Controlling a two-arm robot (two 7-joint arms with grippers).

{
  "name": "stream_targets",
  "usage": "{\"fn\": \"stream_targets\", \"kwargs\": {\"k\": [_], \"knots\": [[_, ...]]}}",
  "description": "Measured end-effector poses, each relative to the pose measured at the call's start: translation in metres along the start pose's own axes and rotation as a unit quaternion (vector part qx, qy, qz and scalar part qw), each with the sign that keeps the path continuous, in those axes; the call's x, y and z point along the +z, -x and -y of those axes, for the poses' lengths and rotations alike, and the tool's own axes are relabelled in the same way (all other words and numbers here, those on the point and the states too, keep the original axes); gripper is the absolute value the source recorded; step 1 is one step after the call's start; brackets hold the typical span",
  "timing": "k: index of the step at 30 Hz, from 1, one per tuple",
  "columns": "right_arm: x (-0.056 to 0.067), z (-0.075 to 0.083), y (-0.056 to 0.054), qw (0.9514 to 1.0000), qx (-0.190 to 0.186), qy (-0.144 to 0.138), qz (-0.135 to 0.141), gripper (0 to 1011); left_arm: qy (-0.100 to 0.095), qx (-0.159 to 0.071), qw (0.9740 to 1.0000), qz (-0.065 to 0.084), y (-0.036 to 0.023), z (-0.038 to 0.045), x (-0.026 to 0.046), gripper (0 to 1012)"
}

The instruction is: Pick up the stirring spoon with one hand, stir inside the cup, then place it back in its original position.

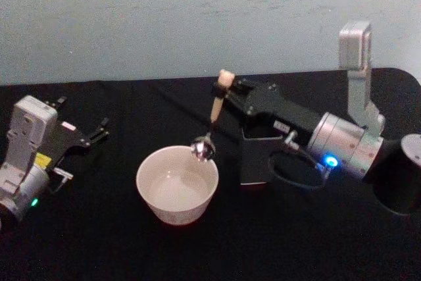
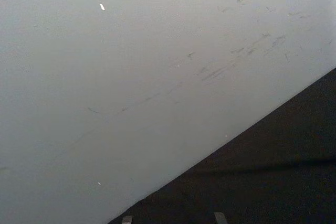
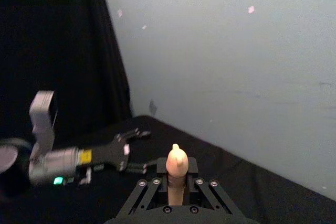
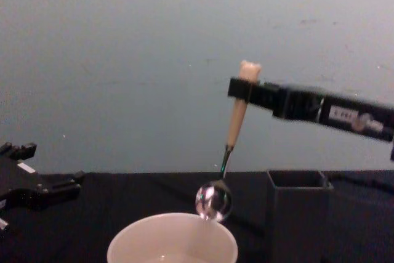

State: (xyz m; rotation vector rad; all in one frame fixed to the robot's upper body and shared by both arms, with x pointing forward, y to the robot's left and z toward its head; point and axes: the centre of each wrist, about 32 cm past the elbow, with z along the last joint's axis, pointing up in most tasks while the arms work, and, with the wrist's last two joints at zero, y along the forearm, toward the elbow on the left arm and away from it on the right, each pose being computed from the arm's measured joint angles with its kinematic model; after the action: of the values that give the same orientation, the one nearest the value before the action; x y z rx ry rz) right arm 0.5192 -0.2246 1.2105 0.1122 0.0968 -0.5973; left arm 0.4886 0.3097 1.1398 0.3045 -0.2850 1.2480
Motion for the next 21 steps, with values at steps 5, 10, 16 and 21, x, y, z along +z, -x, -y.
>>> {"fn": "stream_targets", "kwargs": {"k": [5, 10, 16, 21], "knots": [[-0.014, 0.001, 0.005, 0.9992, 0.022, 0.018, 0.029, 204, 0.0, 0.0, 1.0, 0.0, 0.0, 0.0, 0.0, 1001], [-0.023, 0.001, 0.009, 0.9979, 0.038, 0.03, 0.043, 204, 0.0, 0.0, 1.0, 0.0, 0.0, 0.0, 0.0, 1001], [-0.032, -0.001, 0.014, 0.9962, 0.056, 0.041, 0.053, 204, 0.0, 0.0, 1.0, 0.0, 0.0, 0.0, 0.0, 1001], [-0.038, -0.004, 0.021, 0.9944, 0.075, 0.049, 0.056, 204, 0.0, 0.0, 1.0, 0.0, 0.0, 0.0, 0.0, 1002]]}}
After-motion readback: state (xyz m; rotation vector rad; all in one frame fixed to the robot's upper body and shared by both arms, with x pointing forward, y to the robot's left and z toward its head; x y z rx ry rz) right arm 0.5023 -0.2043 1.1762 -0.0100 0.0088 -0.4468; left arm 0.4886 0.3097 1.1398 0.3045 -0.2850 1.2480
